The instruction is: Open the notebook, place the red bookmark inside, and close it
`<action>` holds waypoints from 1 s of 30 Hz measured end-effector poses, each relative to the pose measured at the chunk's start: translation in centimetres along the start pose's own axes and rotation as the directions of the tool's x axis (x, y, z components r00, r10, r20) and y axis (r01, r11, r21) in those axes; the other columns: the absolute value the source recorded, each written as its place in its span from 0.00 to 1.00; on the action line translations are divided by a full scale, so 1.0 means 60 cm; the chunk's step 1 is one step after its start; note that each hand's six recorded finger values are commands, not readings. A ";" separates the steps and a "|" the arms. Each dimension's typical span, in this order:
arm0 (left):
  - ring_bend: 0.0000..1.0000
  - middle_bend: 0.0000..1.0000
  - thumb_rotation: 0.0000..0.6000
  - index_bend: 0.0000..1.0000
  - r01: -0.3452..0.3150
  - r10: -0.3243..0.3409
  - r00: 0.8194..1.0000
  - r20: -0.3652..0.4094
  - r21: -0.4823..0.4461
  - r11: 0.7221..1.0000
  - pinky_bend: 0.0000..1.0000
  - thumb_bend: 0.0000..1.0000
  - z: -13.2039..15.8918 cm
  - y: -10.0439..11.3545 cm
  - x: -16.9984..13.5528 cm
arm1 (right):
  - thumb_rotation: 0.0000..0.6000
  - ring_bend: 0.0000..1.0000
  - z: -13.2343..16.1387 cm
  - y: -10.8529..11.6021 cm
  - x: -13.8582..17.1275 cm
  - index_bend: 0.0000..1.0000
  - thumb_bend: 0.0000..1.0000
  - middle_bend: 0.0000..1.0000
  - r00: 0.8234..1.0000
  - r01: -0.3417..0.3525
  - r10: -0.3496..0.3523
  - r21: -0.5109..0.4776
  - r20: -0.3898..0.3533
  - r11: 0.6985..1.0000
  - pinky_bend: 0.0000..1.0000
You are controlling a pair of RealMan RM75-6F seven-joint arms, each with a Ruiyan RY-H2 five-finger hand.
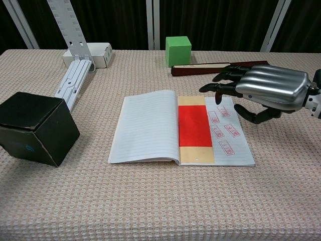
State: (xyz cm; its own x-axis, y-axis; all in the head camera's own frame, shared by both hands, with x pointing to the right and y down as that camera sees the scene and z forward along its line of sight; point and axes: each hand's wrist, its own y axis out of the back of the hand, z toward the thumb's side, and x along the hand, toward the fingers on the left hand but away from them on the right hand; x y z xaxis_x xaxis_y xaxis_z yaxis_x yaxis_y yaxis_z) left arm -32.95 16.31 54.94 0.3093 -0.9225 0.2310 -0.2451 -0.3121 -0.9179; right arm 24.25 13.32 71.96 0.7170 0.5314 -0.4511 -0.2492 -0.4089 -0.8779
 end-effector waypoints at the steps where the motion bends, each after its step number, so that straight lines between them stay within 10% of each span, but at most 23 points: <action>1: 0.19 0.27 1.00 0.37 0.000 0.000 1.000 0.001 0.001 1.000 0.21 0.16 0.001 0.000 0.000 | 1.00 0.06 0.000 -0.003 0.000 0.03 0.73 0.29 1.000 -0.003 0.004 -0.019 0.009 1.000 0.00; 30: 0.19 0.27 1.00 0.37 0.003 -0.003 1.000 -0.010 0.002 1.000 0.21 0.16 -0.004 0.000 -0.002 | 1.00 0.05 0.038 -0.045 -0.035 0.02 0.73 0.29 1.000 -0.008 0.008 -0.146 0.003 0.989 0.00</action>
State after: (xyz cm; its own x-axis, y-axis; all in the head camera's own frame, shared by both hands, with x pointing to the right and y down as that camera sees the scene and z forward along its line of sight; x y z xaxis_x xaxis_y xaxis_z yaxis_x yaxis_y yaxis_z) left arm -33.22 16.37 54.98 0.3009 -0.9238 0.2368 -0.2423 -0.3142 -0.9179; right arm 21.90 15.01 74.93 0.7129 0.5303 -0.4590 -0.1570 -0.5172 -0.8413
